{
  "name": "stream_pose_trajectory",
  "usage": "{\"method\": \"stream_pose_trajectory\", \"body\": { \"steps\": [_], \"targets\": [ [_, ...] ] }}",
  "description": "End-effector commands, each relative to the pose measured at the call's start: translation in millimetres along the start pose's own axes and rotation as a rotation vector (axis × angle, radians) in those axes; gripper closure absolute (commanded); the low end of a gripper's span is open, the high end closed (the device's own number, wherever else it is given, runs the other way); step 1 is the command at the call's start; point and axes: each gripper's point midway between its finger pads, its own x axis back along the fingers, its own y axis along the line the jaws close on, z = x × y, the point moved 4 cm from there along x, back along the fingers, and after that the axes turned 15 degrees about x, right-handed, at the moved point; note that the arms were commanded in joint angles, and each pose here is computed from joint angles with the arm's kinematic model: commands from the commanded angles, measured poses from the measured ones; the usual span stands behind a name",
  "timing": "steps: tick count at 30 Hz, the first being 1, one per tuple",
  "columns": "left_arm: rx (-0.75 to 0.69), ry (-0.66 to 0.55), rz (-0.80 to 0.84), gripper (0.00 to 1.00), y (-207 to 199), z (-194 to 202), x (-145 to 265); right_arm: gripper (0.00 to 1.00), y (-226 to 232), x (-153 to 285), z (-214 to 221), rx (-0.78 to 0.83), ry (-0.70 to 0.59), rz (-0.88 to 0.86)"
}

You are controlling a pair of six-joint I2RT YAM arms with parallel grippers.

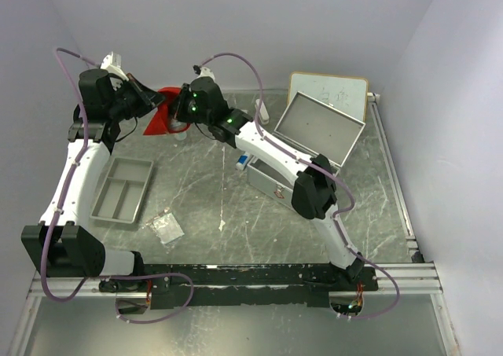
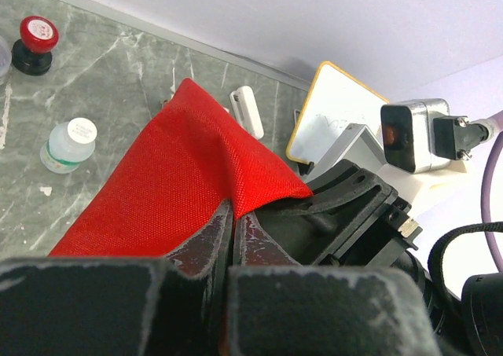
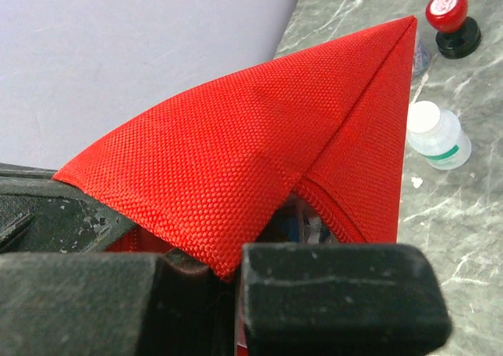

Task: Organize the medicine kit
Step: Place the medical item at the medicine pouch.

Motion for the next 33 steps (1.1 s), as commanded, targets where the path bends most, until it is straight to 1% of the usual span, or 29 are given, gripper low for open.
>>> {"method": "stream_pose_trajectory", "body": {
  "steps": [1,5,9,10,13,16,17,19,22,29,32,33],
  "targets": [
    [-0.011,-0.015,0.099,0.93,-26.2,-5.7,4.8,1.00,-5.9,-5.0,-1.8,0.000,-0.038,0.051],
    [-0.006,-0.015,0.098,0.93,-26.0,-4.7,5.2,1.00,1.6,-12.4,-12.9,0.008,-0.091,0.035],
    [-0.021,-0.026,0.097,0.93,-27.8,-7.5,6.1,1.00,6.1,-17.0,-15.3,0.030,-0.092,0.022],
    [-0.022,-0.027,0.095,0.93,-27.5,-7.5,6.5,0.98,6.2,-15.5,-15.2,0.033,-0.091,0.019],
    [-0.032,-0.030,0.082,0.93,-25.4,-8.0,7.6,0.73,6.2,-2.6,-18.1,0.080,-0.094,0.018],
    [-0.040,-0.032,0.076,0.93,-24.1,-8.2,7.4,0.54,7.3,15.8,-23.0,0.125,-0.103,0.014],
    [-0.041,-0.032,0.072,0.93,-22.8,-8.5,7.0,0.50,10.1,25.7,-29.9,0.137,-0.116,0.013],
    [-0.042,-0.033,0.069,0.93,-21.8,-8.9,6.5,0.47,9.7,37.0,-30.8,0.160,-0.123,0.024],
    [-0.043,-0.033,0.063,0.93,-20.0,-9.1,5.9,0.44,16.5,65.3,-49.2,0.180,-0.176,0.030],
    [-0.049,-0.033,0.050,0.93,-15.8,-7.4,6.2,0.43,18.3,99.3,-69.4,0.222,-0.227,0.069],
    [-0.052,-0.045,0.038,0.93,-12.7,-10.9,6.6,0.43,15.0,112.6,-70.9,0.243,-0.195,0.103],
    [-0.051,-0.050,0.036,0.93,-12.3,-12.7,7.0,0.43,9.4,118.0,-64.4,0.255,-0.152,0.129]
  ]
}}
